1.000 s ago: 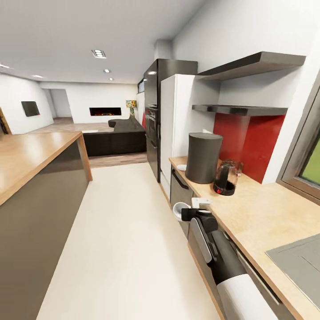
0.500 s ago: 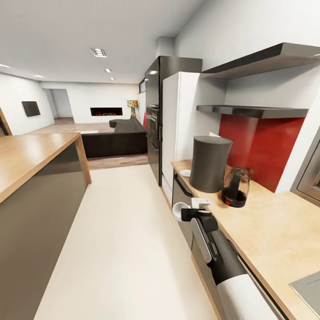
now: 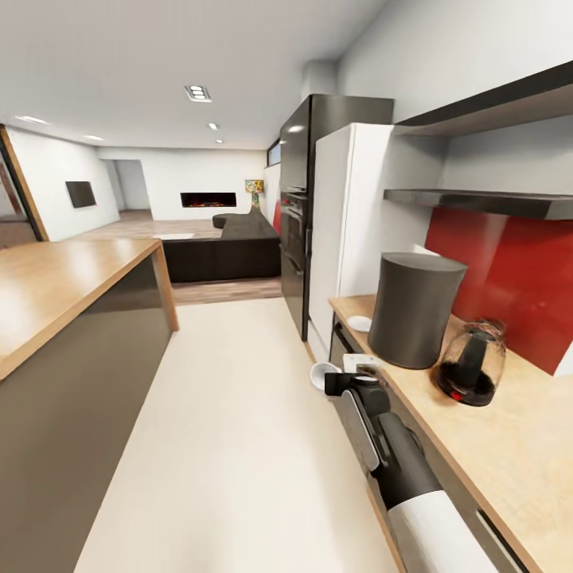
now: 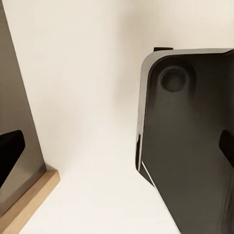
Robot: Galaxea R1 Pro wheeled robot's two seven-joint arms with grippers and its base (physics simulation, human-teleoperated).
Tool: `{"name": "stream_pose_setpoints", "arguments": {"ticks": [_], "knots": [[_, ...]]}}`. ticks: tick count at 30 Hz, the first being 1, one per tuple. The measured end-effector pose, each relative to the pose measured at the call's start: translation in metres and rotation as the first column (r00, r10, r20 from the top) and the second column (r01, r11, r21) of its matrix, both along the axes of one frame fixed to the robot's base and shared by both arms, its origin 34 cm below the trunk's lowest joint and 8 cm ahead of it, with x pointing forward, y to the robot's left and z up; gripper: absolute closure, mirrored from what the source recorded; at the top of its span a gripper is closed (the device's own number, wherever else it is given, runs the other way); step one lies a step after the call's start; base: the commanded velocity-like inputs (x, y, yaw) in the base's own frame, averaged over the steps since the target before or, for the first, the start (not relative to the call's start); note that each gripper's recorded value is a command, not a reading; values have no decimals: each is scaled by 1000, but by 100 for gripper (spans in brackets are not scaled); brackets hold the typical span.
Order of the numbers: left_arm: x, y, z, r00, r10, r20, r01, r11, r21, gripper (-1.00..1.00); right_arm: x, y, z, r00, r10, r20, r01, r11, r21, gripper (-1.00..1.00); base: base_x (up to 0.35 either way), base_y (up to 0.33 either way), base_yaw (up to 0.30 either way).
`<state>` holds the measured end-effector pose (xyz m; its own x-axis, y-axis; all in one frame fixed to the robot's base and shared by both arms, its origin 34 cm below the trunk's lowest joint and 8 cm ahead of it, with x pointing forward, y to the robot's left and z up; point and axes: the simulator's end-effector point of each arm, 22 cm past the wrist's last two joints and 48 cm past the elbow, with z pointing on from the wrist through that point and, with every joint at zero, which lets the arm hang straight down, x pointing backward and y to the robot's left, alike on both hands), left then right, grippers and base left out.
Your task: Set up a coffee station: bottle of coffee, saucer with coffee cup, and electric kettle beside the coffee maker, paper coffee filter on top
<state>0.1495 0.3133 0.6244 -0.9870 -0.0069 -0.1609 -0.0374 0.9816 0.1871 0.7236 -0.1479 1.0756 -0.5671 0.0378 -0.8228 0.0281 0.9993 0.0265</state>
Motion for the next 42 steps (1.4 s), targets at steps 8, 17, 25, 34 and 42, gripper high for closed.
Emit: {"name": "stream_pose_setpoints", "arguments": {"ticks": [8,17,25,34,42], "knots": [[1,0,0,1000,0,3,0,1000,0,-100,-1,0,2,1000,0,3,0,1000,0,100,336,90,257],[6,0,1,1000,0,15,0,1000,0,-100,-2,0,9,1000,-1,14,1,1000,0,100,336,90,116],[7,0,1,1000,0,19,0,1000,0,-100,-2,0,12,1000,0,19,0,1000,0,100,337,90,4],[7,0,1,1000,0,20,0,1000,0,-100,-2,0,11,1000,1,17,-1,1000,0,100,336,90,0],[7,0,1,1000,0,19,0,1000,-1,-100,-2,0,11,1000,2,18,-2,1000,1,100,336,90,0]]}}
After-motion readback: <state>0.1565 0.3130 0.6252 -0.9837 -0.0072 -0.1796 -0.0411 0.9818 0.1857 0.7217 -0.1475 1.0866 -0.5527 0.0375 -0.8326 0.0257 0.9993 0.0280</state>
